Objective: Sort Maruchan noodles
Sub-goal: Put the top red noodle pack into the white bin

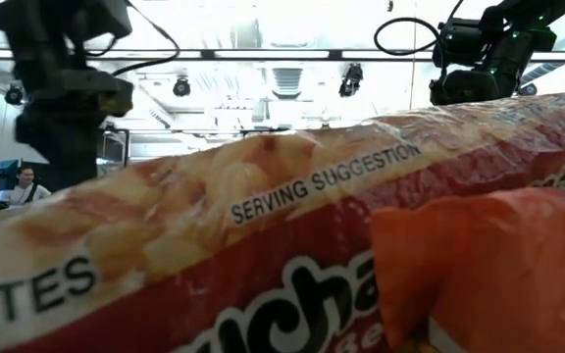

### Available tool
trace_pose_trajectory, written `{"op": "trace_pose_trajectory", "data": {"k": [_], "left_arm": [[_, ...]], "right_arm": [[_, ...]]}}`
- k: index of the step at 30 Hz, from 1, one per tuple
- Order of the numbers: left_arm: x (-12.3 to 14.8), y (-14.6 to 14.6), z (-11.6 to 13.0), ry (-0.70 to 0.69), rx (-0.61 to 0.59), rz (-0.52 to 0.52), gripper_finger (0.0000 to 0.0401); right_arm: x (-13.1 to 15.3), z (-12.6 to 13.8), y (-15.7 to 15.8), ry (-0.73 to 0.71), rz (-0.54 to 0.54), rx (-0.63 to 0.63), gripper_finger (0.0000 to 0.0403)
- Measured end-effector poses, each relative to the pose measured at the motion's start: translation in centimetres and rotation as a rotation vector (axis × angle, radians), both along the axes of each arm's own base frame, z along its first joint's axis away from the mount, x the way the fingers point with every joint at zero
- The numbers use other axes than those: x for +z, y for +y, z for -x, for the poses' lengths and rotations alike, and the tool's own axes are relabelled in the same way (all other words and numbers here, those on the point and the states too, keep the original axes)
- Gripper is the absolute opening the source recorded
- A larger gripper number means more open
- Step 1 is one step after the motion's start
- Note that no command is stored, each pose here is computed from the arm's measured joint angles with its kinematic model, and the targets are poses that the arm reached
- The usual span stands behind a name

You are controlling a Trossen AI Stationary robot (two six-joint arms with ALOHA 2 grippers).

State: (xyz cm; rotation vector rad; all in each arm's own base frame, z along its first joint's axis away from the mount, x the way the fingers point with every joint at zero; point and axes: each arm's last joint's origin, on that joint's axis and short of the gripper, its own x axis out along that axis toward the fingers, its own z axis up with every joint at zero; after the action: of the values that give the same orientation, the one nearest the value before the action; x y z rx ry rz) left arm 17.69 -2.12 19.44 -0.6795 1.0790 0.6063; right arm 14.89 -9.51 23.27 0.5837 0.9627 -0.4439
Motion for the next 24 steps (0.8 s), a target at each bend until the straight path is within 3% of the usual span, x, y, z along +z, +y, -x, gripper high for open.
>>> {"op": "trace_pose_trajectory", "data": {"k": [13, 24], "left_arm": [[-1.6, 0.5, 3.3, -0.077, 0.176, 0.075, 0.0162], [-3.6, 0.3, 2.7, -0.274, 0.149, 0.12, 0.0162]], "right_arm": [[0.0, 0.0, 0.0, 0.0, 0.001, 0.002, 0.0009], [0.0, 0.0, 0.0, 0.0, 0.0, 0.0, 0.0009]]}}
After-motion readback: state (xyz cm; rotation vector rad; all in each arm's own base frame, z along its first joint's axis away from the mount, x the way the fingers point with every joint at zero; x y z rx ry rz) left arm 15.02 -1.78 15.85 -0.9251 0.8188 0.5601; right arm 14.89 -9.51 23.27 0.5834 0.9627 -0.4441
